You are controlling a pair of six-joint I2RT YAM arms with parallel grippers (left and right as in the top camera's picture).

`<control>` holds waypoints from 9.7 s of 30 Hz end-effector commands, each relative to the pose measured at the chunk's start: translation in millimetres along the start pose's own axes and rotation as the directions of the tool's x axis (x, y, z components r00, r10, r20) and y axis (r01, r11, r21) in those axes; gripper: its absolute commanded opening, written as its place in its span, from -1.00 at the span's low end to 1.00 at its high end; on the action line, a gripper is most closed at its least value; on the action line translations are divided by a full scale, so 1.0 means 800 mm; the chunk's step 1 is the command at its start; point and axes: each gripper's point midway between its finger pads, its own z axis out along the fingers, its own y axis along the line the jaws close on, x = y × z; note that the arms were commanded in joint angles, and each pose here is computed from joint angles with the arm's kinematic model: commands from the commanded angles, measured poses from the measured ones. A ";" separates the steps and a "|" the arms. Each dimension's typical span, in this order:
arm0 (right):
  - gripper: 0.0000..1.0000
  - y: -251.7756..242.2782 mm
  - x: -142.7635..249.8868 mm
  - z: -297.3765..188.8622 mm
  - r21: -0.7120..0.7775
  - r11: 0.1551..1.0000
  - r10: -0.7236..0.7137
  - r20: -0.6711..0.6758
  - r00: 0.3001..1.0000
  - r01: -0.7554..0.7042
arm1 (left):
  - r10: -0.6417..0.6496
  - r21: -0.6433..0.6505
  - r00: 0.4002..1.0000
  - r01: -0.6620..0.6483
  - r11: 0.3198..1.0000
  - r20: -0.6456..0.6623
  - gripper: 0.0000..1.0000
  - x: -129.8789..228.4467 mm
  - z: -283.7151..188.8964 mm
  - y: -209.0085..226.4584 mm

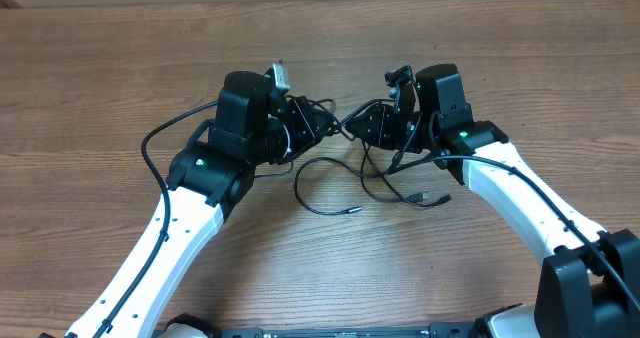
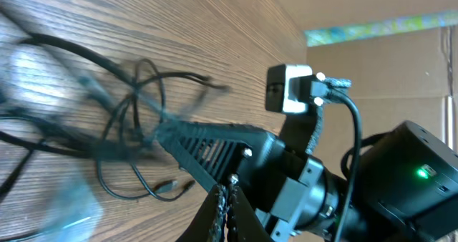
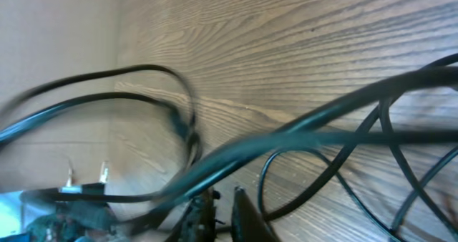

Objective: Untangle cables

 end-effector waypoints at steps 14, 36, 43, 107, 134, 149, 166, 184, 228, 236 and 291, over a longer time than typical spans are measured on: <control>0.14 -0.007 -0.003 0.003 0.035 0.999 0.012 0.002 1.000 -0.013 | 0.045 -0.175 0.995 -0.029 0.984 0.089 -0.92 -0.013 -0.015 0.041; 0.70 -0.006 -0.004 0.003 0.032 0.999 0.009 0.006 1.000 -0.010 | -0.063 -0.601 0.994 0.105 0.793 0.090 0.08 0.002 0.001 0.186; 0.72 -0.006 -0.004 0.003 0.033 0.999 0.009 0.005 1.000 -0.010 | -0.057 -0.581 0.993 0.107 0.807 0.104 0.00 -0.010 0.030 0.192; 0.40 0.079 0.059 0.032 -0.053 0.857 0.490 -0.219 0.843 -0.512 | -0.123 -0.334 0.981 0.167 0.928 0.148 -0.91 -0.010 -0.020 0.065; -0.92 -0.119 -0.027 -0.046 0.196 0.706 0.631 0.264 0.729 -0.681 | -0.163 -0.274 0.986 0.151 0.950 -0.023 -0.92 0.027 -0.013 0.048; -0.92 -0.226 -0.041 -0.144 0.214 0.555 0.691 0.418 0.589 -0.803 | -0.206 -0.433 0.976 0.219 0.875 0.077 -0.91 0.005 -0.042 0.106; -0.92 -0.219 -0.038 -0.149 0.180 0.594 0.709 0.344 0.616 -0.784 | -0.173 -0.499 0.975 0.219 0.839 0.137 -0.91 -0.017 -0.062 0.135; -0.92 -0.029 -0.106 -0.180 0.192 0.974 0.055 0.315 0.947 -0.121 | 0.114 -0.597 0.991 -0.051 0.801 0.069 0.63 -0.038 -0.074 0.151; 1.00 0.005 -0.039 -0.042 0.290 0.831 -0.471 -0.087 0.878 0.475 | 0.165 -0.646 0.984 -0.080 0.759 0.072 0.99 -0.045 -0.083 0.161; 1.00 0.014 -0.014 0.000 0.099 0.841 -0.516 -0.151 0.843 0.532 | 0.177 -0.665 0.981 -0.076 0.743 0.085 0.99 -0.050 -0.086 0.165; -0.92 0.390 -0.158 -0.540 0.608 0.705 -0.670 0.740 0.062 0.364 | 0.180 -0.669 0.980 -0.075 0.739 0.090 1.00 -0.051 -0.087 0.165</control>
